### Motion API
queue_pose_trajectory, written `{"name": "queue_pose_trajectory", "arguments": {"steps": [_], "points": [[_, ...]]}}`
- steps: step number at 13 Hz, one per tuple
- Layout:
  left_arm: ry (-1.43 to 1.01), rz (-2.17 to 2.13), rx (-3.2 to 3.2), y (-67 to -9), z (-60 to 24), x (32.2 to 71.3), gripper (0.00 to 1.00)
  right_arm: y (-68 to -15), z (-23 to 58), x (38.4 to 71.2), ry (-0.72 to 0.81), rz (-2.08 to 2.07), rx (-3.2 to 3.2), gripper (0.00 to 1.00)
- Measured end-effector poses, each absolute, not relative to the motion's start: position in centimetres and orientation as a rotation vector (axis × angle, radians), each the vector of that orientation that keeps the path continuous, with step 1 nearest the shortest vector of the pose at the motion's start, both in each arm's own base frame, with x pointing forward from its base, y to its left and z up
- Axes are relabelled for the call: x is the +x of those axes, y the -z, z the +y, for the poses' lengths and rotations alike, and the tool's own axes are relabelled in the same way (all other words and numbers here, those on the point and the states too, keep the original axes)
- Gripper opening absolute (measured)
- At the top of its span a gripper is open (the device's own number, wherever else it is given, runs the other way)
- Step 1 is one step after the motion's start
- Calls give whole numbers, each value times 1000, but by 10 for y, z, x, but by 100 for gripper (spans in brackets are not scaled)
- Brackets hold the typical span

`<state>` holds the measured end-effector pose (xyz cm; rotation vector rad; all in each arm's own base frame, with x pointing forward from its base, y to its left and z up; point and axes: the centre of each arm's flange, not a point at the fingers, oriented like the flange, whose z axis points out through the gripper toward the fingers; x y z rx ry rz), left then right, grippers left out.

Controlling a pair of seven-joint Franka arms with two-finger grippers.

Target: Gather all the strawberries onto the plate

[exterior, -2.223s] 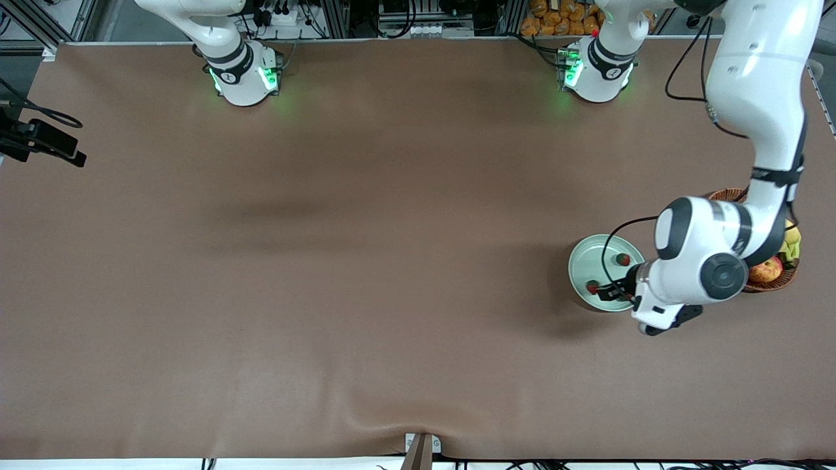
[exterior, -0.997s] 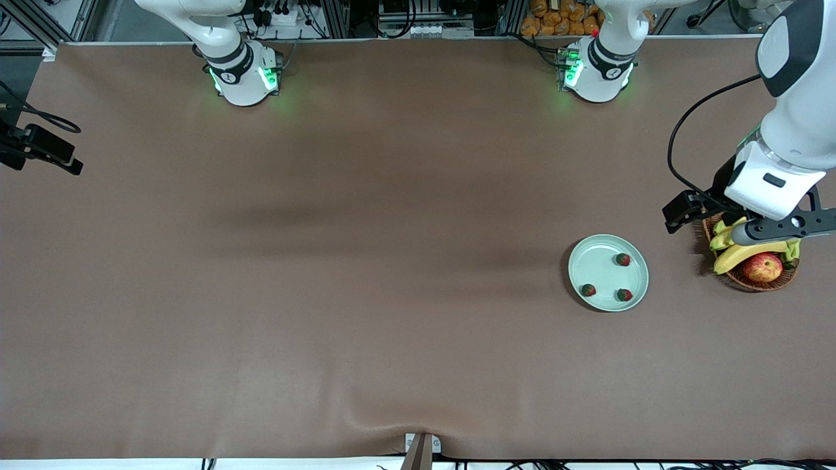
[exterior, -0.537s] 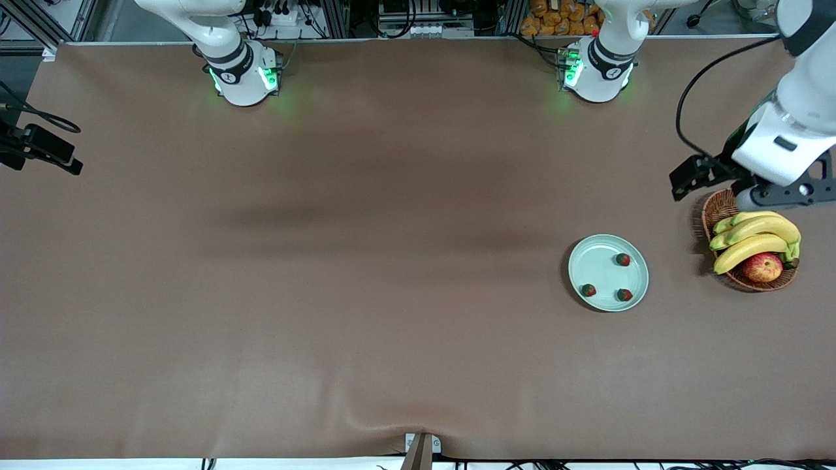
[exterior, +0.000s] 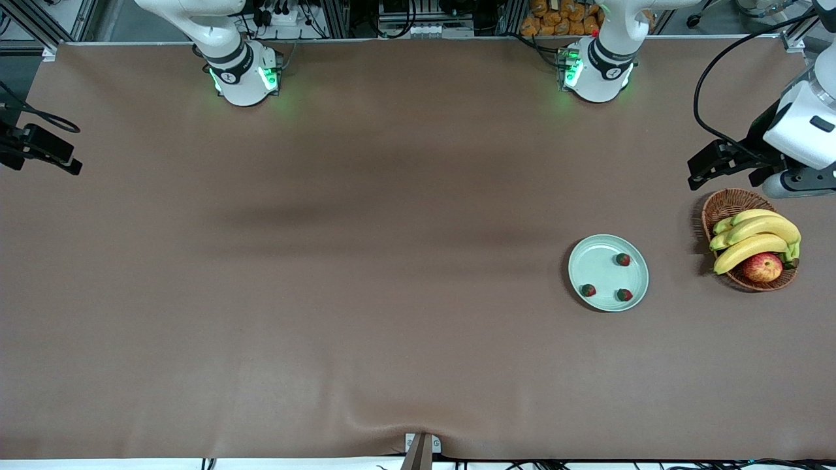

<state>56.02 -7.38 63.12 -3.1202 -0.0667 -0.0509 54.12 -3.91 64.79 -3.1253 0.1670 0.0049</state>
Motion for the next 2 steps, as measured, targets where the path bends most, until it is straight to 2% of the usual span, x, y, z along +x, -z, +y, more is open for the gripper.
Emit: {"name": "queue_pose_trajectory", "arguments": {"steps": [2], "points": [[33,-80,-3118,-630,-69,560,100,-648,-39,541,-4,167,-3125,100]]}}
